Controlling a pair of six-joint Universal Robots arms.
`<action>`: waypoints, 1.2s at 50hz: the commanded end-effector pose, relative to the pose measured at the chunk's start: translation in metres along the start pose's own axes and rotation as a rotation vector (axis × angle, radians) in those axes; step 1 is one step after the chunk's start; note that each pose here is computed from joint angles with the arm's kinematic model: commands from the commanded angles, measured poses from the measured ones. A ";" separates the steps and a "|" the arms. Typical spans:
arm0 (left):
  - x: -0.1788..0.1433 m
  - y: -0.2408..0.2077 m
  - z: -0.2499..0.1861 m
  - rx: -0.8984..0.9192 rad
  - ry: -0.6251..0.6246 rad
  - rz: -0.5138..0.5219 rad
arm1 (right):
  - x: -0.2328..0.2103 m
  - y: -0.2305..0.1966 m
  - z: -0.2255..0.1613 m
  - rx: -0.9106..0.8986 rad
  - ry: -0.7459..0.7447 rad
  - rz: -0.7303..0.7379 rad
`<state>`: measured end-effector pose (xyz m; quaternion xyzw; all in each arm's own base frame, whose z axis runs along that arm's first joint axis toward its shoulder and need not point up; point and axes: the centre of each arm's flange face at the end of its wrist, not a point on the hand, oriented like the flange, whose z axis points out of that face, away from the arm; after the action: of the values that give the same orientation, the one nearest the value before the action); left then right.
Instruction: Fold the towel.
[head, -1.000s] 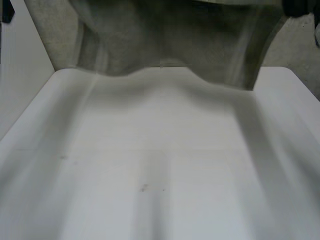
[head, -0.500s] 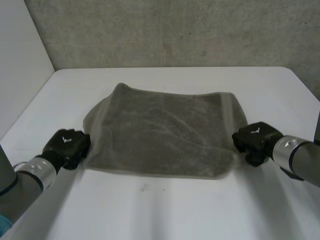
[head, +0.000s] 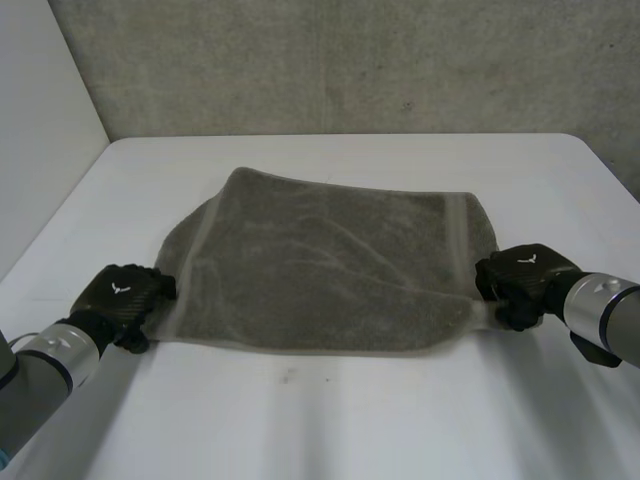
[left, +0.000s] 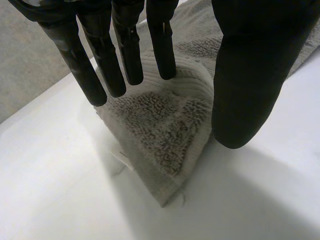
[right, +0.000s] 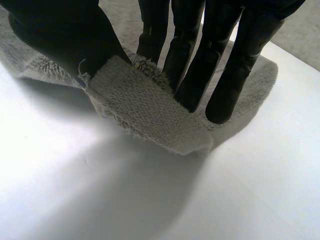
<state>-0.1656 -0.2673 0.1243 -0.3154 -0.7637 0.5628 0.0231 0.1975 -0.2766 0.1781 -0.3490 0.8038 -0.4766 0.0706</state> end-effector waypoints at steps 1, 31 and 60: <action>0.003 0.006 0.003 -0.006 0.032 -0.010 | 0.003 0.003 0.001 -0.007 0.009 0.005; -0.031 -0.023 0.039 0.200 -0.091 0.117 | 0.015 -0.016 -0.004 0.048 0.064 -0.029; -0.041 -0.126 -0.066 0.055 -0.027 0.047 | 0.014 -0.090 -0.102 -0.005 0.050 -0.289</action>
<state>-0.1625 -0.2386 0.3265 -0.3203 -0.6569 0.6816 -0.0356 0.1845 -0.2243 0.3630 -0.4118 0.7011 -0.5809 -0.0371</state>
